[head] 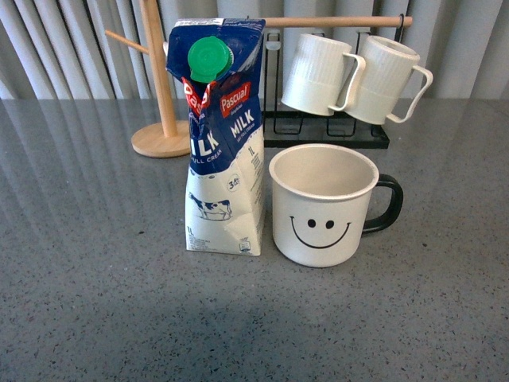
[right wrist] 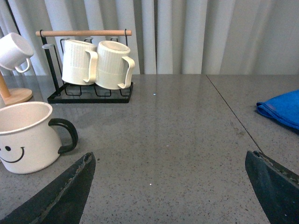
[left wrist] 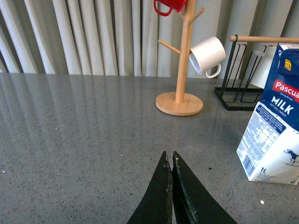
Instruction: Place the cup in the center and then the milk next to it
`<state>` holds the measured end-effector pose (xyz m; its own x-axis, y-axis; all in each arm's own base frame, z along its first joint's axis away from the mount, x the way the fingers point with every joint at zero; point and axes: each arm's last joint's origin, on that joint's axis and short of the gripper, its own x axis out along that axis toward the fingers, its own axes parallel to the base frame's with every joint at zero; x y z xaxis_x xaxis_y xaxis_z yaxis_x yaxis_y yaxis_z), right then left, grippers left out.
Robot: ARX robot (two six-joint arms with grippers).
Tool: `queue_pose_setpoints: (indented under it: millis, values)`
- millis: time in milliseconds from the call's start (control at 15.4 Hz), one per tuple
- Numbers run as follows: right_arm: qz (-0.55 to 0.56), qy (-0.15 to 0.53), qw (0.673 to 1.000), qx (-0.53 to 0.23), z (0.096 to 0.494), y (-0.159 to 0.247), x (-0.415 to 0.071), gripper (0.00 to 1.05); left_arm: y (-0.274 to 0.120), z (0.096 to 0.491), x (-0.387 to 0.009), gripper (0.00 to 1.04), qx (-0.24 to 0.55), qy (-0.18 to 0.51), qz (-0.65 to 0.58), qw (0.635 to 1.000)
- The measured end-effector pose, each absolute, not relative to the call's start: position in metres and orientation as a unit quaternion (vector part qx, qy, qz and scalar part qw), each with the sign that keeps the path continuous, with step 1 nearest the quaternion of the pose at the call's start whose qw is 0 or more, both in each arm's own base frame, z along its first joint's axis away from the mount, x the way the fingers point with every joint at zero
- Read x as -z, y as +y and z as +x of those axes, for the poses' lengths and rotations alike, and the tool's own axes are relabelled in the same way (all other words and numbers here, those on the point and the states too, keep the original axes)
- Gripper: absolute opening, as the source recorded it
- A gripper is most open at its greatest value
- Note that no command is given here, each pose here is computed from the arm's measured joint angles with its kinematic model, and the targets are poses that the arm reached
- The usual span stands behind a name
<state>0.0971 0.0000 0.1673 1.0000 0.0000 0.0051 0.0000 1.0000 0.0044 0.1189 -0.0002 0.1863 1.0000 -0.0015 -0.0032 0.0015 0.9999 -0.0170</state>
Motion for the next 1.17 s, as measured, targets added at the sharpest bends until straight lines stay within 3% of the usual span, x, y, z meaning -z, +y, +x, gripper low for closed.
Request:
queue_pose_setpoints:
  millis: [456,651,716,1172]
  values:
    - [0.002,-0.002,1.0,0.0,0.097,0.0,-0.167,0.98,0.0,0.11,-0.171,0.01,0.001,-0.009,-0.008,1.0]
    - [0.002,-0.002,1.0,0.0,0.097,0.0,-0.167,0.98,0.0,0.101,-0.164,0.01,0.003,0.022,-0.008,1.0]
    - [0.002,-0.002,1.0,0.0,0.097,0.0,-0.167,0.98,0.0,0.097,-0.17,0.01,0.002,-0.011,-0.008,1.0]
    - [0.002,-0.003,1.0,0.0,0.097,0.0,-0.167,0.98,0.0,0.097,-0.167,0.01,0.001,0.0,-0.008,1.0]
